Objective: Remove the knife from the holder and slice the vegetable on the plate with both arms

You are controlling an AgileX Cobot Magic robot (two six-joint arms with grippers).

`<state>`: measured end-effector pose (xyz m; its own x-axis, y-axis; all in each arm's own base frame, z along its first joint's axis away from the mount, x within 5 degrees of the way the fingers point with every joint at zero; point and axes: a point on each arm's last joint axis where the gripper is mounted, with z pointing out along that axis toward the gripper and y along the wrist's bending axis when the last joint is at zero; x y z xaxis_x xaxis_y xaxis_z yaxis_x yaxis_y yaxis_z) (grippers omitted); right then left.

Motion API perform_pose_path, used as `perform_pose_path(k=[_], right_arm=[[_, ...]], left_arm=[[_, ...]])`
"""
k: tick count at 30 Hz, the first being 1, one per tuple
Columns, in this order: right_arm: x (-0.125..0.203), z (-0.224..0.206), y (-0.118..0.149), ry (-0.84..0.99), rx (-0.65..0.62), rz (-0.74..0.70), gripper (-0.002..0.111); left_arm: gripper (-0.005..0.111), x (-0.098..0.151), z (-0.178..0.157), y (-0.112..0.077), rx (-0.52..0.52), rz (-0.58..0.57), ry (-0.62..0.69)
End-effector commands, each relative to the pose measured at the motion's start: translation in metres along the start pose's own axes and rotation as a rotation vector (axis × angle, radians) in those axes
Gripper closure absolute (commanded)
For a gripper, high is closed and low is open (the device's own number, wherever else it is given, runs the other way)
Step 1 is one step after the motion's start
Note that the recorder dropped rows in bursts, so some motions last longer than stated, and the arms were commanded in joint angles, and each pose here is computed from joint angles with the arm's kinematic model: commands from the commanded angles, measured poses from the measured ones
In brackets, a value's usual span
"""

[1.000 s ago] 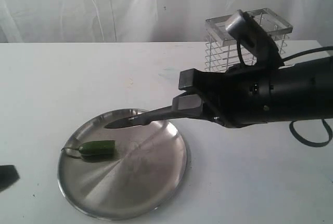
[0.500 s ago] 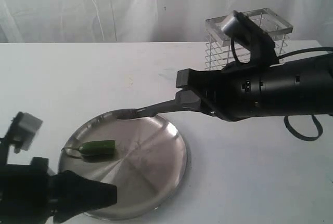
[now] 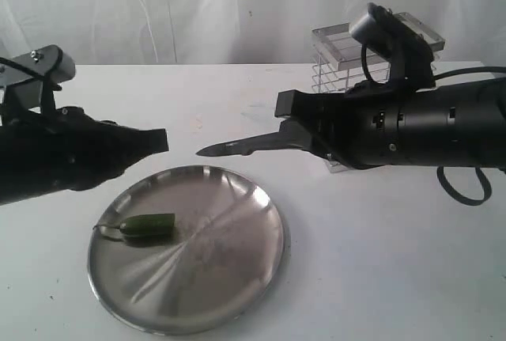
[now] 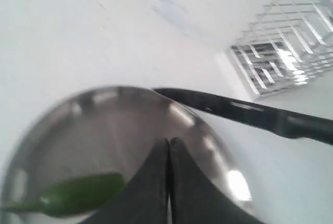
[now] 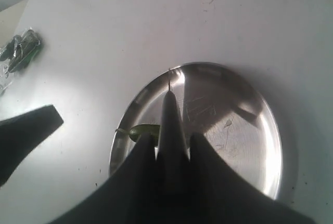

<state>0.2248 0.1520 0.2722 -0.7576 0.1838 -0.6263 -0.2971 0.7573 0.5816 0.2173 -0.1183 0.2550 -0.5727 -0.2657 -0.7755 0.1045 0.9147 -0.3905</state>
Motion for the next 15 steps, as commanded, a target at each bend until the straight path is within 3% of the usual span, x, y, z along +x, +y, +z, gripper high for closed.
perform_pose_path(k=[1,3,5,8,12,14,15], right_arm=[[-0.004,-0.001,0.0,-0.02,0.003,-0.008,0.108],[-0.004,-0.001,0.0,-0.024,0.005,-0.008,0.108],[-0.004,-0.001,0.0,-0.027,0.007,-0.01,0.108],[-0.004,-0.001,0.0,-0.027,0.008,-0.011,0.108],[-0.004,-0.001,0.0,-0.027,0.008,-0.033,0.108],[-0.004,-0.001,0.0,-0.027,0.008,-0.036,0.108],[-0.004,-0.001,0.0,-0.027,0.008,-0.037,0.108]], left_arm=[[0.107,-0.008,0.01,0.014,-0.1,0.43,-0.023],[0.107,-0.009,0.017,0.021,-0.089,0.567,0.014],[0.107,-0.012,0.026,0.033,-0.084,0.561,0.05],[0.107,-0.017,0.036,0.057,-0.056,0.399,0.073],[0.107,-0.019,0.042,0.083,0.09,-0.013,0.091],[0.107,-0.023,0.045,0.112,0.051,-0.206,0.085],[0.107,-0.024,0.044,0.121,0.033,-0.251,0.078]])
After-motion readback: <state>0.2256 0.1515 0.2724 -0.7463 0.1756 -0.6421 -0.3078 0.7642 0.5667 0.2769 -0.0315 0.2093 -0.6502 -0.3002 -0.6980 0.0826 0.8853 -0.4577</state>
